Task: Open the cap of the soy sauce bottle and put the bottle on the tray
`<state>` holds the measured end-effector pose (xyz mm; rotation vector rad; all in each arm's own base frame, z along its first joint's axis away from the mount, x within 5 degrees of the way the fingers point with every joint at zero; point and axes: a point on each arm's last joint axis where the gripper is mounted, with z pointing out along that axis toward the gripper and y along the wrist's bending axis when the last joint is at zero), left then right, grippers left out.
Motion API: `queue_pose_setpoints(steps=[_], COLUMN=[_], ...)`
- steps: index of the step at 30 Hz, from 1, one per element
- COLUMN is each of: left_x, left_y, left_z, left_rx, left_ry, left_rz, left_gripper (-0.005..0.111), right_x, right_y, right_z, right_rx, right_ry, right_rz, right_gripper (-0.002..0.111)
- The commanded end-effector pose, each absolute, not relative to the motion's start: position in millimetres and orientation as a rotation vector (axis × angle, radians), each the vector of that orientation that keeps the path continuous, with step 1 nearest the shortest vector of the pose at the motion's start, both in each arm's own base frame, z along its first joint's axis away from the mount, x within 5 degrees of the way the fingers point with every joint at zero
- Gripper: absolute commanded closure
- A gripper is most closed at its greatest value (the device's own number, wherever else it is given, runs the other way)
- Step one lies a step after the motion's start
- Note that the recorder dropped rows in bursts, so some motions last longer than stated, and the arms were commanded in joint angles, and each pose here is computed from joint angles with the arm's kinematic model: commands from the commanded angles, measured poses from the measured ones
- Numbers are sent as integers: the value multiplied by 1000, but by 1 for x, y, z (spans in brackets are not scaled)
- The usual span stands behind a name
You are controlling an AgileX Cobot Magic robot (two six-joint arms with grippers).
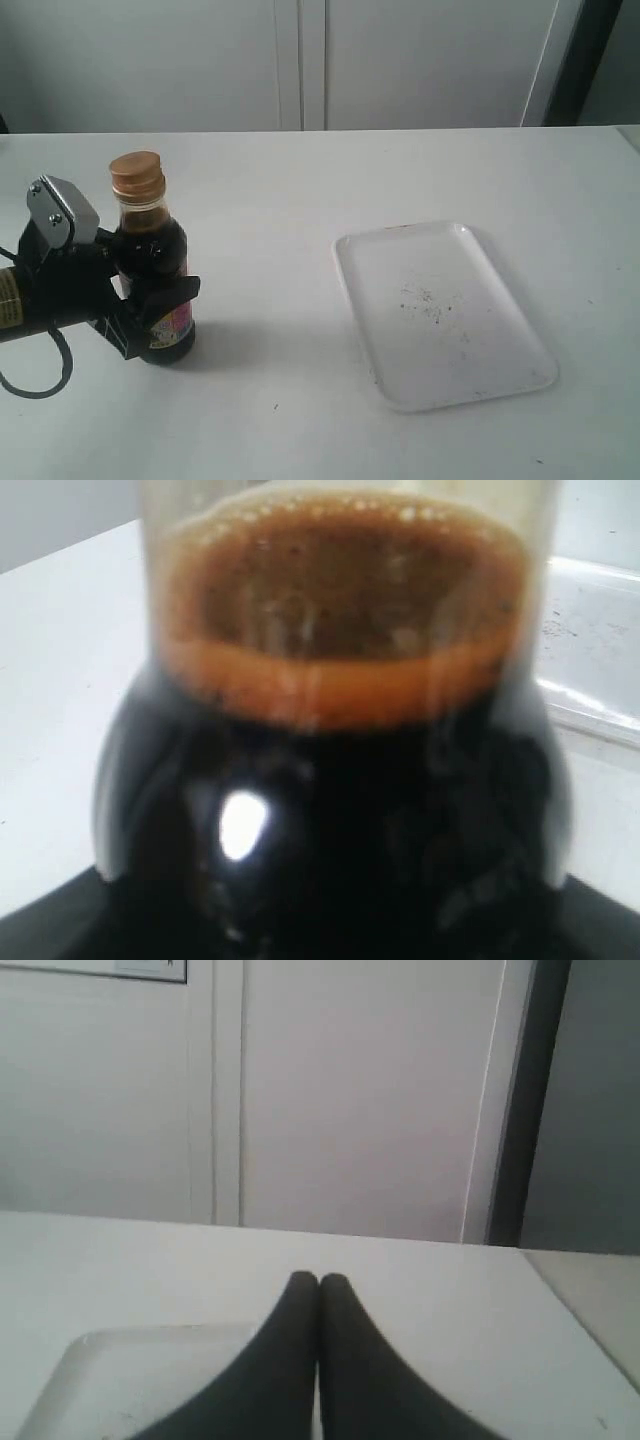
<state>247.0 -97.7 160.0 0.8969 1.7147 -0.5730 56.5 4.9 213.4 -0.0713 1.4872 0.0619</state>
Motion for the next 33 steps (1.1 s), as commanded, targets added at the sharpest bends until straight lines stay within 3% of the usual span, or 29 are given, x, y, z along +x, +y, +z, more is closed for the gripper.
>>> queue_pose_setpoints(steps=[1, 5, 9, 17, 23, 33], left_x=[246, 246, 246, 245, 245, 245], left_y=[-99, -99, -100, -100, -100, -100], left_z=[162, 162, 162, 162, 162, 162], left_rx=[915, 915, 920, 934, 934, 934], left_ry=[1691, 1691, 1690, 1688, 1688, 1688], left_rz=[-578, -578, -579, -581, -581, -581], left_gripper=[107, 107, 107, 107, 107, 107], right_x=[55, 52, 56, 112, 152, 192], right_y=[4, 4, 5, 11, 18, 44], right_z=[222, 234, 271, 330, 344, 336], right_rx=[72, 95, 79, 37, -25, -132], right_ry=[1392, 1251, 1188, 1286, 1278, 1317], right_rz=[218, 264, 259, 219, 217, 358], right_gripper=[108, 108, 108, 108, 108, 108])
